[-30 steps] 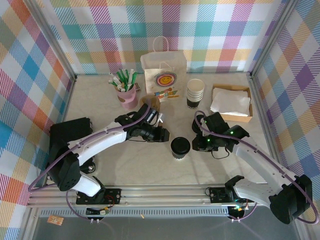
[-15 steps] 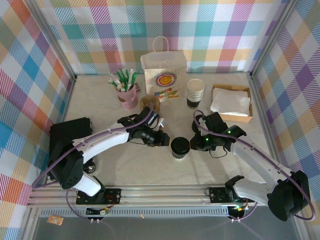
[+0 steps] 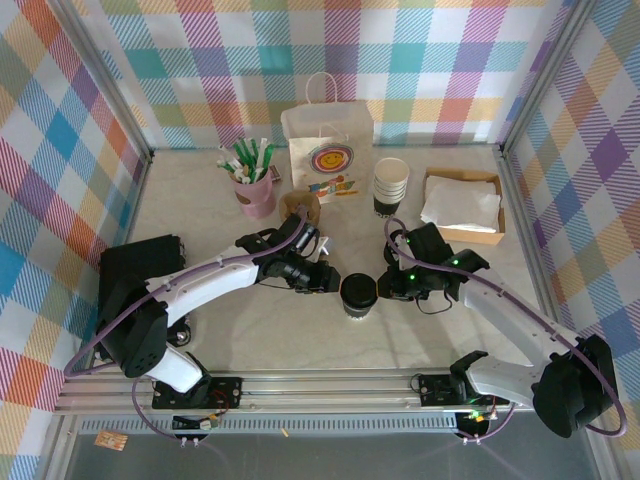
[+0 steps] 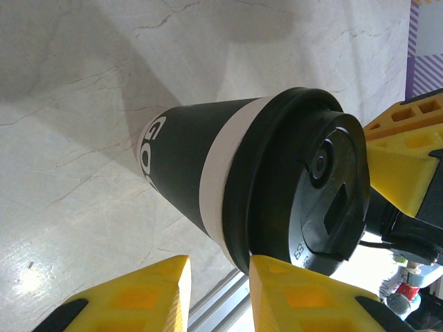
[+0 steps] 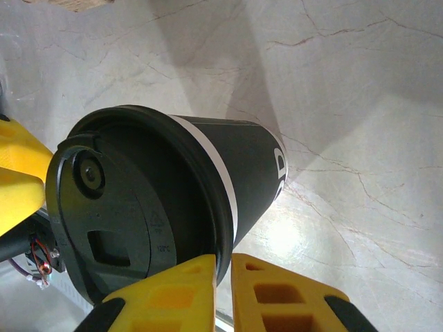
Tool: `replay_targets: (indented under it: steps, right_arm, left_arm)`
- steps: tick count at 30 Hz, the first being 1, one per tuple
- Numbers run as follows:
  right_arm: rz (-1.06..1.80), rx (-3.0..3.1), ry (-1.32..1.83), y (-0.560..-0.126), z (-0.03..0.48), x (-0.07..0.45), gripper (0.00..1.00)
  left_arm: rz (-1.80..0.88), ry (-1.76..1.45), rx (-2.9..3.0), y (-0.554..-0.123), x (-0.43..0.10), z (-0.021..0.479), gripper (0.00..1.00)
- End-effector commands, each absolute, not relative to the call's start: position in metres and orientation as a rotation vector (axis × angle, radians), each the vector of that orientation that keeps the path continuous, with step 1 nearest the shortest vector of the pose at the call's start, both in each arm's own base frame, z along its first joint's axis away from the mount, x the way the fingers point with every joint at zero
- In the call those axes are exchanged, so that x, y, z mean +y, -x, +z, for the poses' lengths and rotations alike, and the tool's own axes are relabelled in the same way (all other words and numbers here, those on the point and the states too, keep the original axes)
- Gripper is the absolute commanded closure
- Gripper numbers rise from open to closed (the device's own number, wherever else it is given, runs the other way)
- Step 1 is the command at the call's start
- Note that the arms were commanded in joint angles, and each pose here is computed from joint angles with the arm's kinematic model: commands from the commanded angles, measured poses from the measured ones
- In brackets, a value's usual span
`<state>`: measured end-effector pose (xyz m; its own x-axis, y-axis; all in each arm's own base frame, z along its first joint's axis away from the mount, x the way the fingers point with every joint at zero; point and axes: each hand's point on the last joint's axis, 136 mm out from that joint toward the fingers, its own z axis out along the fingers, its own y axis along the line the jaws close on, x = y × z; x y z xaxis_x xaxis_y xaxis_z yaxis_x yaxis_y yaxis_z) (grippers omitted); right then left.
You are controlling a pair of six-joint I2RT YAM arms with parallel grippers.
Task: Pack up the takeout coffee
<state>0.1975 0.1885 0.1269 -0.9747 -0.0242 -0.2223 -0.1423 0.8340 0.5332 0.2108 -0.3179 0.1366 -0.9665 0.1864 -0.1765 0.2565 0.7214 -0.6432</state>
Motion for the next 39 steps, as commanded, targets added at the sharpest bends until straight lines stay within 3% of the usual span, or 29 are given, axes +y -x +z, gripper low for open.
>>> replay_targets:
  steps: [1, 10, 39]
  right_arm:
    - [0.865, 2.802, 0.154, -0.198, 0.127, 0.191, 0.85]
    - [0.863, 2.817, 0.165, -0.198, 0.125, 0.191, 0.85]
    - [0.862, 2.877, 0.163, -0.191, 0.112, 0.189, 0.83]
  left_arm:
    - [-1.116, -0.369, 2.826, -0.209, -0.321, 0.134, 0.71]
    - [-1.165, -0.364, 2.825, -0.206, -0.324, 0.131, 0.68]
    - [-1.145, -0.231, 2.857, -0.206, -0.310, 0.099, 0.73]
